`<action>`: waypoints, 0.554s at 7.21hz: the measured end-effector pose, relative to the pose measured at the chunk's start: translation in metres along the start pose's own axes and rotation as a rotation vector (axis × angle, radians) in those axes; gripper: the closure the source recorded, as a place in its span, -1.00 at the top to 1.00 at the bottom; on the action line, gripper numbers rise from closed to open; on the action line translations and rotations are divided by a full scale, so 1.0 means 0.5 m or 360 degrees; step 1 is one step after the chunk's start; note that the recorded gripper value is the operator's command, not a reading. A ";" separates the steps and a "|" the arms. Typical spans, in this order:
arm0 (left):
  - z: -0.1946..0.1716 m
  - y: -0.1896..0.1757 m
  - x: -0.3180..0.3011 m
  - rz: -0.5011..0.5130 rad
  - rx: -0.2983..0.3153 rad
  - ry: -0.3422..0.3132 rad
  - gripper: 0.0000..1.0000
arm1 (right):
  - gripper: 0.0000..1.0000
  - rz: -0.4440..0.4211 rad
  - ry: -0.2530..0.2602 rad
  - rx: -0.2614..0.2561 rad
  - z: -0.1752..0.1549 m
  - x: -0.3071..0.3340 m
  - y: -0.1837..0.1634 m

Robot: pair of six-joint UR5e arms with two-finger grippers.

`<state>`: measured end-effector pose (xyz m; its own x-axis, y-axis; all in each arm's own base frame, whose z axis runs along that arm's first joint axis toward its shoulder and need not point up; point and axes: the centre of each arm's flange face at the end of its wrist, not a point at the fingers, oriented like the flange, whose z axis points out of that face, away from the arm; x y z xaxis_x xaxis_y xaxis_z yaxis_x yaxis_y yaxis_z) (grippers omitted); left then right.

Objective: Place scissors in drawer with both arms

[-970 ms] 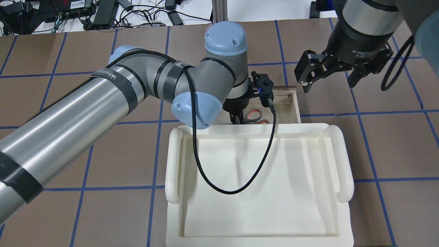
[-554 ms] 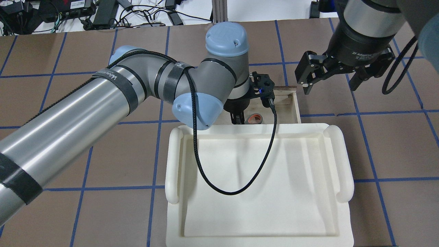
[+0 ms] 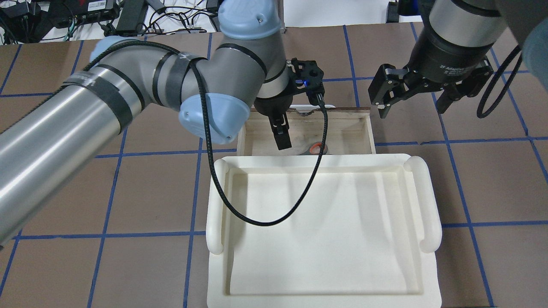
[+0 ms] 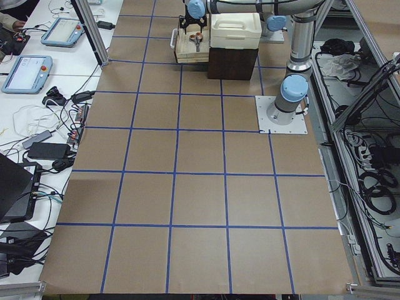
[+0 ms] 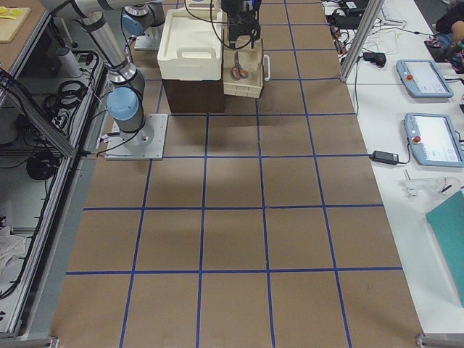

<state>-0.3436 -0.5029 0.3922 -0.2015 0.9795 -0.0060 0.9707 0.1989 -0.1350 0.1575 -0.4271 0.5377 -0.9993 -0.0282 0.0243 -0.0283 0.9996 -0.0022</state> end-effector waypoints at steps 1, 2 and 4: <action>-0.064 0.066 -0.045 -0.0117 0.0015 -0.0035 0.92 | 1.00 0.0000 -0.0001 0.0000 0.000 0.000 0.000; -0.128 0.139 -0.075 -0.0246 0.0001 -0.0034 0.96 | 1.00 0.0000 -0.0002 -0.0001 0.000 0.000 0.000; -0.244 0.263 -0.083 -0.0618 -0.0063 -0.0108 1.00 | 1.00 0.0000 -0.0001 -0.0001 0.000 0.000 0.000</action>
<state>-0.1917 -0.5136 0.4955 -0.5615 0.8270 -0.0278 0.8246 0.5564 -0.1020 0.1576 -0.4270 0.5375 -0.9993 -0.0283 0.0235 -0.0283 0.9996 -0.0016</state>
